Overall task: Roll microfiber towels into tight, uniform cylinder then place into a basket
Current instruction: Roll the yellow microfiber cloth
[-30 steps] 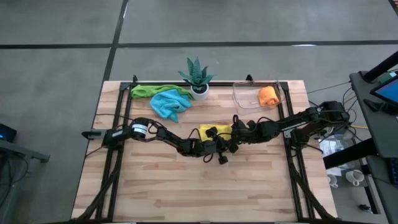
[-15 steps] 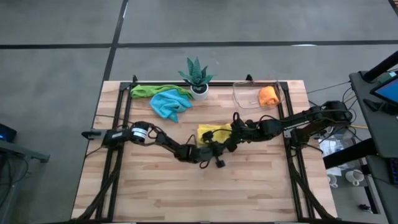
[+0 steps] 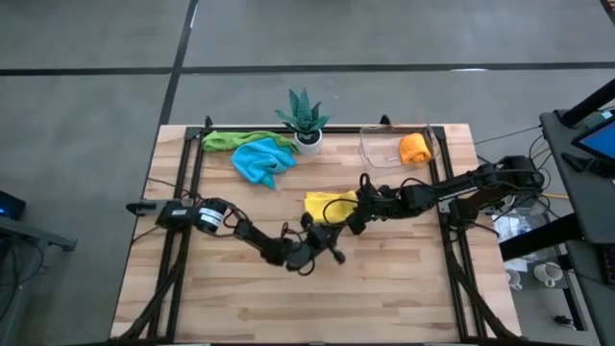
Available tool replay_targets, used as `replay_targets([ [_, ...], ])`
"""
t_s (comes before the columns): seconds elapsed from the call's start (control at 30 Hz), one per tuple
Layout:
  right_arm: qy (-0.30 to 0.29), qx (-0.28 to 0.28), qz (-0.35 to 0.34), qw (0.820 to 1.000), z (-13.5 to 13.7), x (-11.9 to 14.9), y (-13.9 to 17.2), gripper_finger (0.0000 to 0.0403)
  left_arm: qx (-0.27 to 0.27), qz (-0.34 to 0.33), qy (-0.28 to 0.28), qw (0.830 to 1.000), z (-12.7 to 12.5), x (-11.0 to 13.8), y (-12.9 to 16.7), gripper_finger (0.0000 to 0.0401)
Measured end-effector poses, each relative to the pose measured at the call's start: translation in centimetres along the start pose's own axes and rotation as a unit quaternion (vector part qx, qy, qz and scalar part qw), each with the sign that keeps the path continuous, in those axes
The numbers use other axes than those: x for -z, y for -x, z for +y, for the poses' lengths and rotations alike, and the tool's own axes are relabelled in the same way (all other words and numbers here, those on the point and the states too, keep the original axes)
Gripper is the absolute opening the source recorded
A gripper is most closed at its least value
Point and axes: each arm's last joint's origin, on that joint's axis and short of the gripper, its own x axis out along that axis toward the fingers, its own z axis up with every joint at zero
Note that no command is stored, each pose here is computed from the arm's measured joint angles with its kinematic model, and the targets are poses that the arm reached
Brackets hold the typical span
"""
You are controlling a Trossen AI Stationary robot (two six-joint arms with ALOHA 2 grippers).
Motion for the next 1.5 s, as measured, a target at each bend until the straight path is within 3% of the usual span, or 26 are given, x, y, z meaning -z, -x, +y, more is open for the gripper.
replay_targets([
  [0.2, -0.004, -0.005, -0.004, 1.0, 0.1, 0.0, 0.0, 0.0013, -0.03, -0.002, 0.018, 0.999, 1.0, 1.8, -2.5, 0.0],
  [0.5, -0.003, -0.004, -0.004, 1.0, 0.1, 0.0, 0.0, 0.0013, 0.002, 0.007, 0.043, 0.999, 0.7, 4.4, -4.3, 0.0],
  [1.0, 0.002, 0.0, -0.001, 1.0, 0.0, 0.0, 0.0, 0.0013, -0.002, 0.019, 0.007, 1.0, 1.9, 6.0, -6.5, 0.0],
  [1.07, 0.002, -0.001, -0.001, 1.0, 0.0, -0.1, 0.0, 0.0013, 0.009, 0.022, -0.015, 1.0, 1.8, 5.6, -6.2, 0.0],
  [1.17, 0.009, -0.004, -0.003, 1.0, 0.1, -0.1, 0.1, 0.0013, 0.027, 0.03, -0.097, 0.994, 0.8, 4.9, -4.7, 0.0],
  [1.3, 0.009, -0.004, -0.005, 1.0, 0.1, -0.2, 0.1, 0.0013, 0.064, 0.039, -0.177, 0.981, -1.1, 2.4, -2.2, 0.0],
  [1.5, 0.01, 0.006, -0.013, 1.0, 0.0, -0.2, 0.1, 0.0013, 0.105, 0.068, -0.283, 0.951, -1.3, -1.0, 1.4, 0.0],
])
